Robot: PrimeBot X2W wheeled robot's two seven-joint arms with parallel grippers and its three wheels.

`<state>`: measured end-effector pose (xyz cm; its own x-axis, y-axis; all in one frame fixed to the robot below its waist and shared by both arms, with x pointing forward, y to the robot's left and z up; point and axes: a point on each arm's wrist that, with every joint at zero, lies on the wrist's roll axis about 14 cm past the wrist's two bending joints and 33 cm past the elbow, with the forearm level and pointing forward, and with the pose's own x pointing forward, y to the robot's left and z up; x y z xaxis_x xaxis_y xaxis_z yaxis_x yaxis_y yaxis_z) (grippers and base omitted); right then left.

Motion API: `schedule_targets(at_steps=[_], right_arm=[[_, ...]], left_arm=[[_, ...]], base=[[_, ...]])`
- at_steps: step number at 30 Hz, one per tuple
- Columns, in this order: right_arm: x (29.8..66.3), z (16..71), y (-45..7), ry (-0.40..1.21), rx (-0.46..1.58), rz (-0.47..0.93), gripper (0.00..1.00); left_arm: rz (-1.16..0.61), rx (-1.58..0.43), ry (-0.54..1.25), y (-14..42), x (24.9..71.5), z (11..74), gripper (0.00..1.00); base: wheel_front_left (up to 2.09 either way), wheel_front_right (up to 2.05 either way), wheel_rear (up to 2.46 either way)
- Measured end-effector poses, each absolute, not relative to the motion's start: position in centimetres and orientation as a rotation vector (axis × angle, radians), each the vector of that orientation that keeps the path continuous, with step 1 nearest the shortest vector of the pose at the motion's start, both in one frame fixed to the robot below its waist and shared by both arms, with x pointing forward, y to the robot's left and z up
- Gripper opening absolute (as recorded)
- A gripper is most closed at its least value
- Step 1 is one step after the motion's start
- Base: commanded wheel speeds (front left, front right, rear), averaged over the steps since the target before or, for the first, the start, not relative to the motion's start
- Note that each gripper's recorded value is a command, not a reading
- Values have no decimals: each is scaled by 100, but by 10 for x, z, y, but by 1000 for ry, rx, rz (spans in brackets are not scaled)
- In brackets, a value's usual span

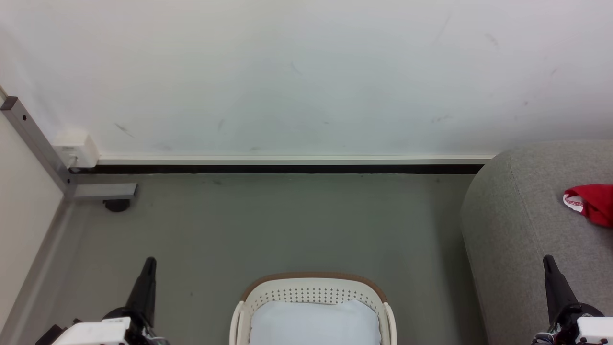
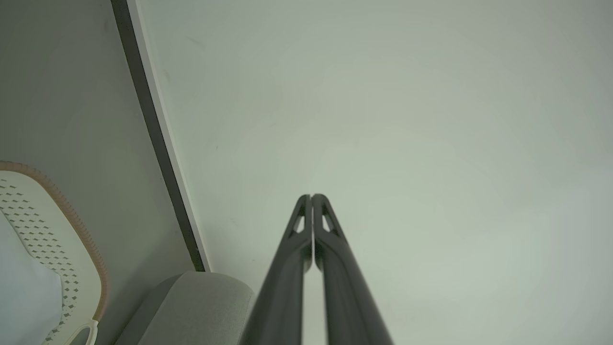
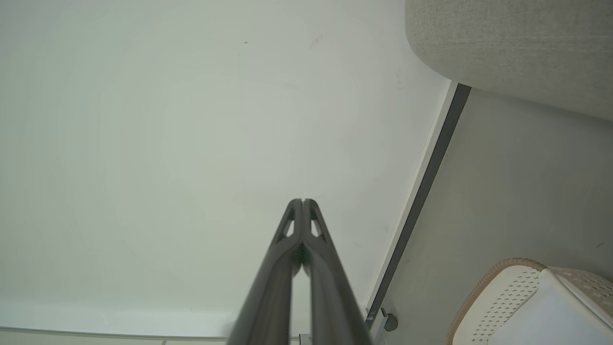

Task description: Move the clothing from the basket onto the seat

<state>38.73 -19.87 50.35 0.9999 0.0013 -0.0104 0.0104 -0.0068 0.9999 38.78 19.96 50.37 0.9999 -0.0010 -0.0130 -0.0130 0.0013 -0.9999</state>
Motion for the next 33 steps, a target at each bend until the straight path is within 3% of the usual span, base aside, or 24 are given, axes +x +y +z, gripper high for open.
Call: schedule_targets(at_steps=[33], right_arm=[[387, 504, -199, 9, 1577, -7, 0]], left_arm=[[9, -1569, 11, 200, 388, 504, 0]], base=[[0, 0, 0]])
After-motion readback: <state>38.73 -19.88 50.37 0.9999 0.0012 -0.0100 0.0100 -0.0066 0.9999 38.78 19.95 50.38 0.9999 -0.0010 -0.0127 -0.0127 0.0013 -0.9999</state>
